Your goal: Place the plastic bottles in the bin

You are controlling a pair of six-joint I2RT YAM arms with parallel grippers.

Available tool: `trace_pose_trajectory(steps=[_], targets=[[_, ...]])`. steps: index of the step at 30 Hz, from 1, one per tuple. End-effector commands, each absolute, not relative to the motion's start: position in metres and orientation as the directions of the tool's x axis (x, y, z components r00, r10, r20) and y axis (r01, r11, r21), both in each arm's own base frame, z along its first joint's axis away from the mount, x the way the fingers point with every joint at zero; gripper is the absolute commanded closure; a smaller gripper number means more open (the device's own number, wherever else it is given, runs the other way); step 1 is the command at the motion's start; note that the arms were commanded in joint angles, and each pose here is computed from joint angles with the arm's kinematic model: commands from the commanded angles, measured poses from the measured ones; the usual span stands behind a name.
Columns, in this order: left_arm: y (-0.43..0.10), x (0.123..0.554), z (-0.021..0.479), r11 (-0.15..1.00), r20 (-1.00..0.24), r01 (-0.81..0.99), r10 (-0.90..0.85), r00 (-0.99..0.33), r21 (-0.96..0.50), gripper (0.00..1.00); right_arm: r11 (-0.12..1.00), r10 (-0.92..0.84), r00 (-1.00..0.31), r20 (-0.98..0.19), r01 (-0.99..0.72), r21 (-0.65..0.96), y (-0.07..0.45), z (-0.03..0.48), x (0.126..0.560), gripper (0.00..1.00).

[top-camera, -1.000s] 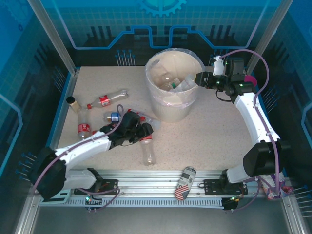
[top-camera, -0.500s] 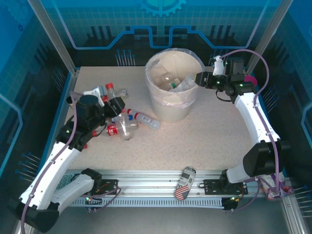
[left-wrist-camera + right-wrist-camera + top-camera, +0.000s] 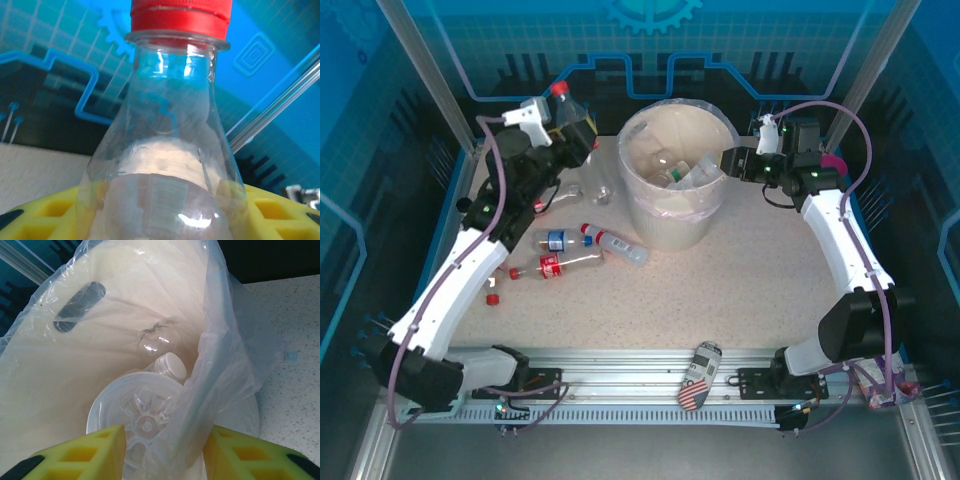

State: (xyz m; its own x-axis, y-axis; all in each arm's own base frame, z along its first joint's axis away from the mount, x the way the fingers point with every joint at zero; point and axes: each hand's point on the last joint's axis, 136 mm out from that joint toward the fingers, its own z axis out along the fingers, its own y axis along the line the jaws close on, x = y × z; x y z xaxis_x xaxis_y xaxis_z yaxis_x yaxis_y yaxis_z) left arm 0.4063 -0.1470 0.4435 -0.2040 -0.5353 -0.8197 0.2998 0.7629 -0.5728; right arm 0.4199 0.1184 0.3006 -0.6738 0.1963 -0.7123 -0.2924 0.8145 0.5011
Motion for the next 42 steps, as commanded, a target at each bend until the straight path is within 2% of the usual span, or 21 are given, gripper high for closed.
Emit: trace_pose_trajectory(steps=[1,4,7,11,18,25,31,42], targets=[[-0.158,0.412,0.514,0.705,-0.812,0.485,-0.584,-0.018,-0.517,0.92,0.79,0.177,-0.74,-0.649,-0.287,0.542,0.133,0.279,0.414,0.56],[-0.177,0.424,0.527,0.69,-0.819,0.554,-0.573,0.024,-0.466,0.92,0.79,0.182,-0.744,-0.643,-0.279,0.546,0.133,0.276,0.414,0.56],[-0.209,0.436,0.528,0.721,-0.879,0.601,-0.473,0.062,-0.345,0.9,0.786,0.19,-0.746,-0.638,-0.274,0.554,0.134,0.274,0.412,0.56],[-0.259,0.46,0.502,0.712,-0.949,0.667,-0.315,0.022,-0.22,0.88,0.779,0.191,-0.753,-0.63,-0.275,0.564,0.135,0.274,0.411,0.57],[-0.319,0.478,0.437,0.688,-0.993,0.716,-0.086,-0.086,-0.121,0.87,0.796,0.177,-0.749,-0.639,-0.272,0.54,0.133,0.276,0.41,0.57],[-0.345,0.483,0.365,0.666,-0.978,0.734,0.036,-0.206,-0.13,0.87,0.798,0.166,-0.75,-0.64,-0.278,0.534,0.133,0.276,0.408,0.57],[-0.357,0.475,0.31,0.638,-0.952,0.764,0.165,-0.259,-0.097,0.87,0.805,0.157,-0.746,-0.648,-0.284,0.521,0.132,0.279,0.408,0.57],[-0.358,0.476,0.243,0.631,-0.877,0.769,0.308,-0.37,-0.102,0.87,0.805,0.159,-0.753,-0.639,-0.276,0.525,0.133,0.275,0.408,0.57]])
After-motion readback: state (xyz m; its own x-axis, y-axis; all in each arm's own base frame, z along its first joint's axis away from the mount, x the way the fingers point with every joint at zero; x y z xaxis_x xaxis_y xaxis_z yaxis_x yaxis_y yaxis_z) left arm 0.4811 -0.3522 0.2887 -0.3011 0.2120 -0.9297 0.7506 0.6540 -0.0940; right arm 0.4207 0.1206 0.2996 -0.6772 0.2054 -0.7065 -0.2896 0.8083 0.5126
